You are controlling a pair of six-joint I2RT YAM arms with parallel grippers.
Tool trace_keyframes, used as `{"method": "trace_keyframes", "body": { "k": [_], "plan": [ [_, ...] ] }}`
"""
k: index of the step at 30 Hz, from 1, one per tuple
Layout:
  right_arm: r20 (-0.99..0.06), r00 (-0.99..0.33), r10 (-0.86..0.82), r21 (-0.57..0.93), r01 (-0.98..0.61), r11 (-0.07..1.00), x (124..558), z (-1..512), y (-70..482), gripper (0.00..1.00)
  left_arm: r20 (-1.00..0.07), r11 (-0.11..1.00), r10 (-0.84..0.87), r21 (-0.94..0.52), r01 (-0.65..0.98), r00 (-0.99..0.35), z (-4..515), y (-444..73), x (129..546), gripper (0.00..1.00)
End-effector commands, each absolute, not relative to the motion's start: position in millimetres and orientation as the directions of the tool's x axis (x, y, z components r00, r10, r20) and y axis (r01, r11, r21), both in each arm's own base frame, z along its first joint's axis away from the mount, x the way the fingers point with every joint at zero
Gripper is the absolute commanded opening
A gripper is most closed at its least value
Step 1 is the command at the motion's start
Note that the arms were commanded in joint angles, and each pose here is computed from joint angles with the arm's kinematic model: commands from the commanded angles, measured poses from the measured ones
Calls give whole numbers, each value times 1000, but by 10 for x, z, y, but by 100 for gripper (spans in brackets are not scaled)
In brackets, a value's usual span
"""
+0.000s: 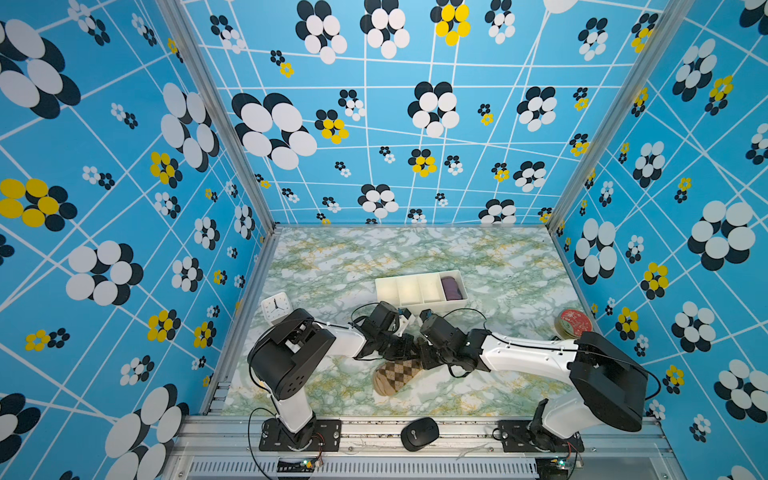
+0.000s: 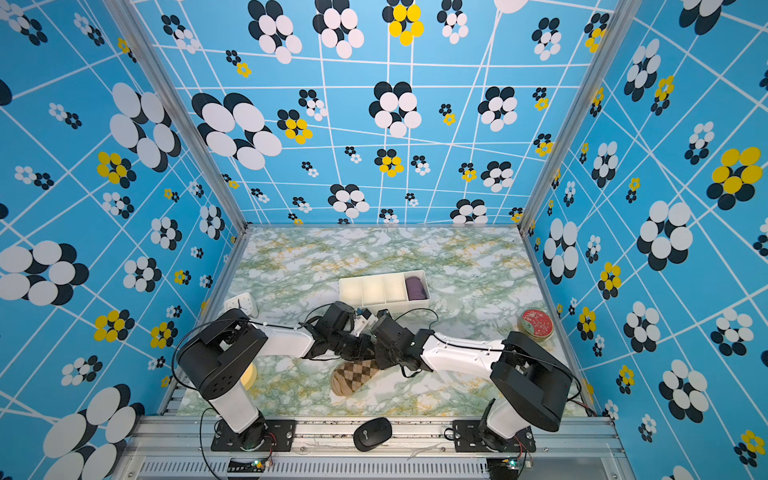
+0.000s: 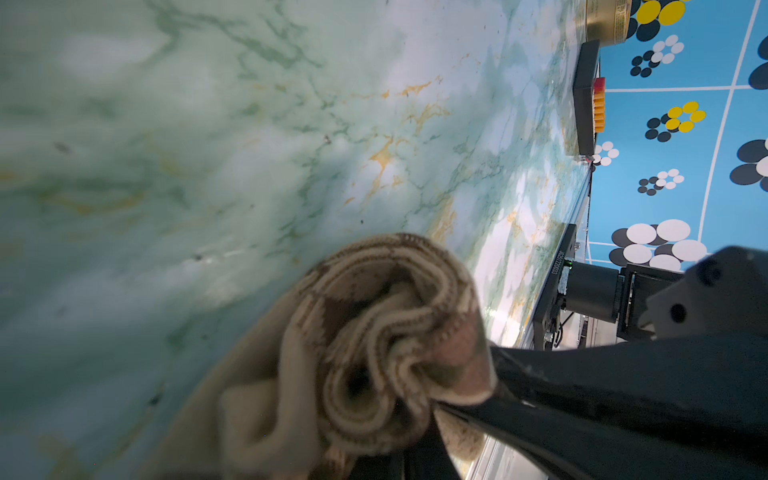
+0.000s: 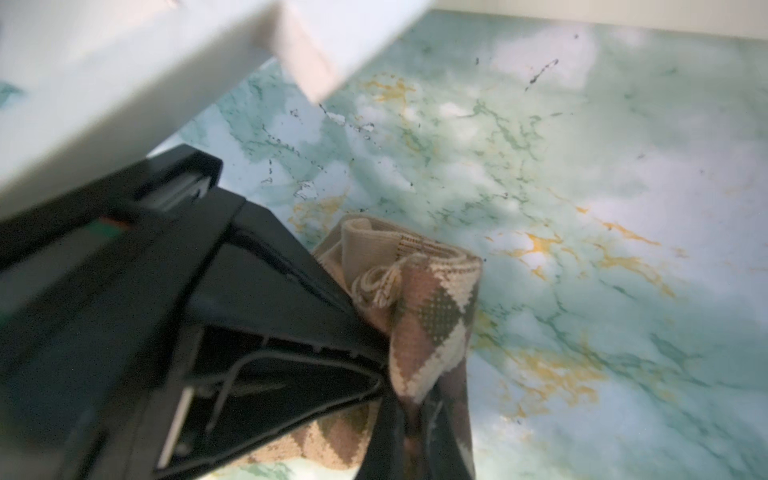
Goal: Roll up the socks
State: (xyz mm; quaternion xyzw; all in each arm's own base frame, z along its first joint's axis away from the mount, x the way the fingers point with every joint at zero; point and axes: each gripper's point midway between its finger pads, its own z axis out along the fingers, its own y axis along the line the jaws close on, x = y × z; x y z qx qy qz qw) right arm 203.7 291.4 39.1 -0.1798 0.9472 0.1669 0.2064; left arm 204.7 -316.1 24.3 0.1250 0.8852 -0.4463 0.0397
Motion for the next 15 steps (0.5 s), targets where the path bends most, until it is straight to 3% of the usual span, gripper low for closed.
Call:
{"method": "trace_keyframes", "body": {
  "k": [1, 7, 15],
  "plan": [
    [-339, -867, -364, 226, -451, 863, 1683, 98, 2866, 0, -89, 672, 179, -716, 188, -980, -35, -2973, 1904, 8],
    [-383, -856, -348, 102, -414, 905, 1837, 173, 2664, 0, -114, 674, 186, -708, 211, -976, 107, -2957, 1915, 12],
    [-385, -854, -349, 44, -395, 918, 1831, 147, 2550, 0, -146, 688, 190, -686, 238, -971, 315, -2836, 1930, 19]
  ]
}}
